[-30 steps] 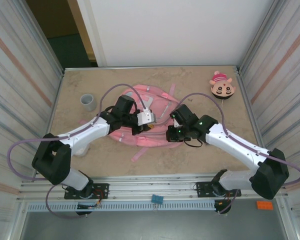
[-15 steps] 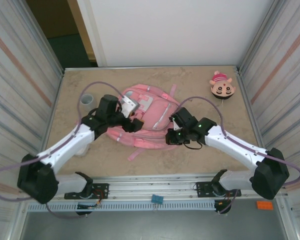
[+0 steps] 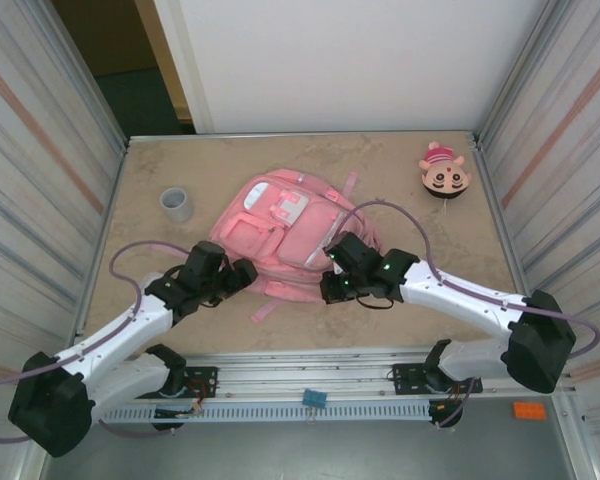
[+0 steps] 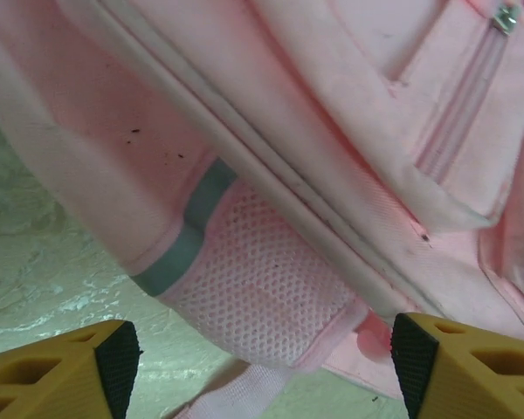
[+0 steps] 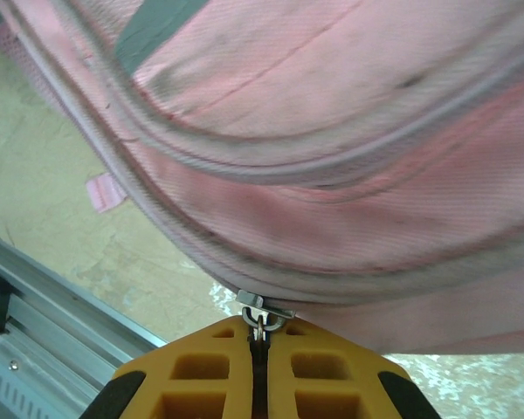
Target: Pack the student bag
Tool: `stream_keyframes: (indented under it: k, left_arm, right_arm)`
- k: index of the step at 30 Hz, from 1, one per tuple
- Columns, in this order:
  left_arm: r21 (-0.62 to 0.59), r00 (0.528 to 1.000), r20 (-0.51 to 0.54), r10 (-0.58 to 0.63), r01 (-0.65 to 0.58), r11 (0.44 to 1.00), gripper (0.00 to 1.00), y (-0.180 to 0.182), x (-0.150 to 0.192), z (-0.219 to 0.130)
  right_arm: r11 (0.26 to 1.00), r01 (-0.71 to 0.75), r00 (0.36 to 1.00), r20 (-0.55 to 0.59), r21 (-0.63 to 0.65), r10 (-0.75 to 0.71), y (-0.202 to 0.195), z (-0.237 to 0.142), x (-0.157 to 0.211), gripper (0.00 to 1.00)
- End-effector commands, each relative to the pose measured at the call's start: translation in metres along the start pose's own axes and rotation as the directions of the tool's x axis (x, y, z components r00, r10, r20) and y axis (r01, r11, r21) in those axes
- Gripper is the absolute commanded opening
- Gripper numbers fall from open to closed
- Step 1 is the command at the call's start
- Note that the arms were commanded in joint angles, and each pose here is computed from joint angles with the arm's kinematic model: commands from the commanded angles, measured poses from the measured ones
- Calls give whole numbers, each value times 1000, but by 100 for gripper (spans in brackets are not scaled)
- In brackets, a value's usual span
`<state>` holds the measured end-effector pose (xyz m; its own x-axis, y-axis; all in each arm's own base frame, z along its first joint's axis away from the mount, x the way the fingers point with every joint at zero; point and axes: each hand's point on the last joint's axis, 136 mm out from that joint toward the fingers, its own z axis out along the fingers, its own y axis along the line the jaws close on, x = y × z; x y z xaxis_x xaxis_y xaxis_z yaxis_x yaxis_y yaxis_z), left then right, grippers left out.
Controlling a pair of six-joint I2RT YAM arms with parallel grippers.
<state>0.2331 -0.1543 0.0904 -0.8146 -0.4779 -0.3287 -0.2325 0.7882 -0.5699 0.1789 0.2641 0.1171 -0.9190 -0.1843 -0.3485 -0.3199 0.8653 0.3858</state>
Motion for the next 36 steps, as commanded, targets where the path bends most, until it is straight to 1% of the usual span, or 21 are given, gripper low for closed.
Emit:
stream_keyframes:
  k: [1, 4, 7, 10, 14, 16, 17, 18, 20, 22, 25, 28, 31, 34, 36]
  left_arm:
    - [107, 993, 83, -89, 80, 991, 78, -27, -28, 7]
    - [121, 991, 105, -85, 72, 990, 79, -36, -47, 20]
    - [143, 986, 137, -94, 74, 987, 79, -46, -78, 32]
    - [154, 986, 133, -100, 79, 985, 79, -54, -112, 45]
    - [185, 984, 160, -82, 51, 981, 79, -76, -157, 44]
    - [207, 982, 169, -84, 48, 977, 80, -89, -171, 37]
    - [208, 984, 158, -84, 50, 977, 80, -93, -171, 34]
    - [213, 986, 142, -91, 60, 975, 80, -96, -169, 28]
    - [226, 988, 84, -133, 111, 968, 79, -96, -153, 20]
    - [222, 978, 16, -206, 198, 955, 79, -85, -125, 12]
    - [195, 944, -53, -327, 331, 923, 75, -60, -77, 3]
    - [163, 906, -72, -416, 423, 891, 68, -37, -36, -2]
    - [184, 878, -73, -472, 477, 859, 65, -29, -13, -2]
    - [238, 836, -129, -533, 548, 802, 67, -32, -1, 7]
    - [236, 840, -136, -525, 542, 806, 67, -33, 3, 9]
  right_arm:
    - [998, 31, 999, -15, -56, -32, 28, 5, 4, 0]
    - [996, 55, 998, -31, -73, -58, 43, 11, 6, 0]
    - [993, 67, 997, -40, -96, -71, 56, 19, 4, 0]
    - [990, 73, 997, -30, -121, -77, 69, 26, -5, 0]
    - [989, 72, 997, 4, -131, -72, 84, 36, -27, 0]
    - [987, 69, 998, 10, -142, -69, 93, 43, -37, 0]
    - [985, 70, 998, 13, -155, -69, 98, 46, -42, 0]
    - [984, 69, 998, 9, -162, -69, 102, 50, -44, 0]
    - [982, 69, 998, 1, -174, -70, 107, 56, -47, 0]
    - [981, 66, 998, -10, -181, -69, 110, 60, -46, 0]
    - [982, 69, 997, -18, -176, -73, 108, 62, -44, 0]
    - [982, 74, 997, -24, -176, -80, 107, 61, -43, 0]
    - [978, 86, 995, -33, -188, -94, 109, 60, -40, 0]
    - [976, 92, 994, -42, -196, -103, 111, 61, -34, 0]
    - [975, 94, 993, -49, -201, -106, 111, 61, -32, 0]
